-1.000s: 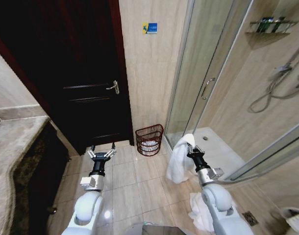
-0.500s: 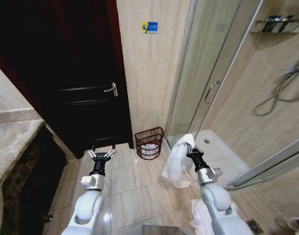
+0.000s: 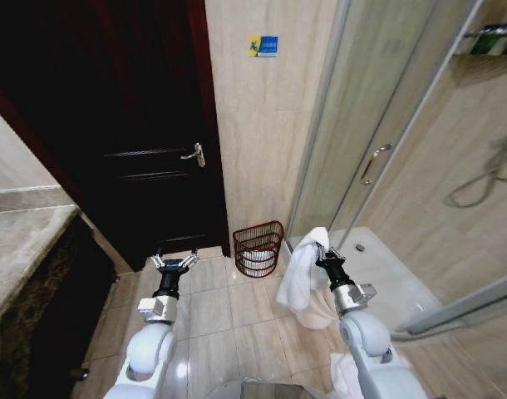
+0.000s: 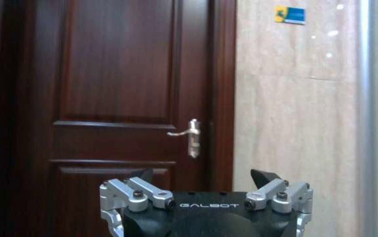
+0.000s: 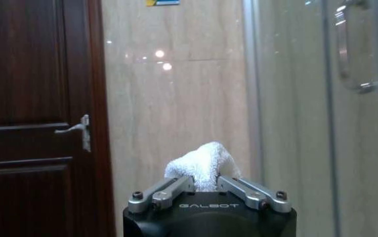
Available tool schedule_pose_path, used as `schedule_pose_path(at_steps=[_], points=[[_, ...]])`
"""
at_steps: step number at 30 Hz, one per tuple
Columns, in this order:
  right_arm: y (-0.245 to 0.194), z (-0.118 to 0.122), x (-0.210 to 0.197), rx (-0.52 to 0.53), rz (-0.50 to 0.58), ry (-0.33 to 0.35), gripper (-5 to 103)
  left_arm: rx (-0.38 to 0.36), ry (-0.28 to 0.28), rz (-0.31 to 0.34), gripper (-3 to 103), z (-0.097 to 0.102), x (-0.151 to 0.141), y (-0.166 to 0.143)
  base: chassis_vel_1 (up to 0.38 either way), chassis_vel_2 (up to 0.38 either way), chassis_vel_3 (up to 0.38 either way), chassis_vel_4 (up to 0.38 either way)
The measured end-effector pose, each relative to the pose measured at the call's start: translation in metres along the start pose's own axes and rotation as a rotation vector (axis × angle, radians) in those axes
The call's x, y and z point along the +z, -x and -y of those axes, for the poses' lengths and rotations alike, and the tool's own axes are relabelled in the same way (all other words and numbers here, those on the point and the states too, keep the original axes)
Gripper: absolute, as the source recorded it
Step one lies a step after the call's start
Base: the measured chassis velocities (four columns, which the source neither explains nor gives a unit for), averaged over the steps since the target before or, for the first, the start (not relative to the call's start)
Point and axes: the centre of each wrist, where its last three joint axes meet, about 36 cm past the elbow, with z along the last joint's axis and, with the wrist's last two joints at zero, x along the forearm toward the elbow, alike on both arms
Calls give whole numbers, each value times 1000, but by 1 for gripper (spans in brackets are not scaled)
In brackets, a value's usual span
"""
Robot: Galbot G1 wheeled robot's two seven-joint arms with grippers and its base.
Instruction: Discard the used towel into the hamper.
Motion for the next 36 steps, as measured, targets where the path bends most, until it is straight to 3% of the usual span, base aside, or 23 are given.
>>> schedule_pose_path(at_steps=[8,14,17,24,33,36], points=[[-4,1,-12,7,8,19,3,-22,3,-9,100,1,1,-2,-20,66,52,-27],[6,4,-52,-14,56,61,3,-41,1,-40,100,3,0,-13,0,0,0,0],[23,2,-99,-44,132,99,3,-46,13,-50,100,-1,-2,-20,0,0,0,0],[50,5,-154,-84,241,125,3,-65,15,-68,100,-3,6,-29,0,0,0,0],[110,29,-232,-96,377,128,3,-68,75,-48,100,-9,24,-25,0,0,0,0],[142,44,-284,-123,428,141,3,-86,75,-42,100,-8,23,-22,0,0,0,0]])
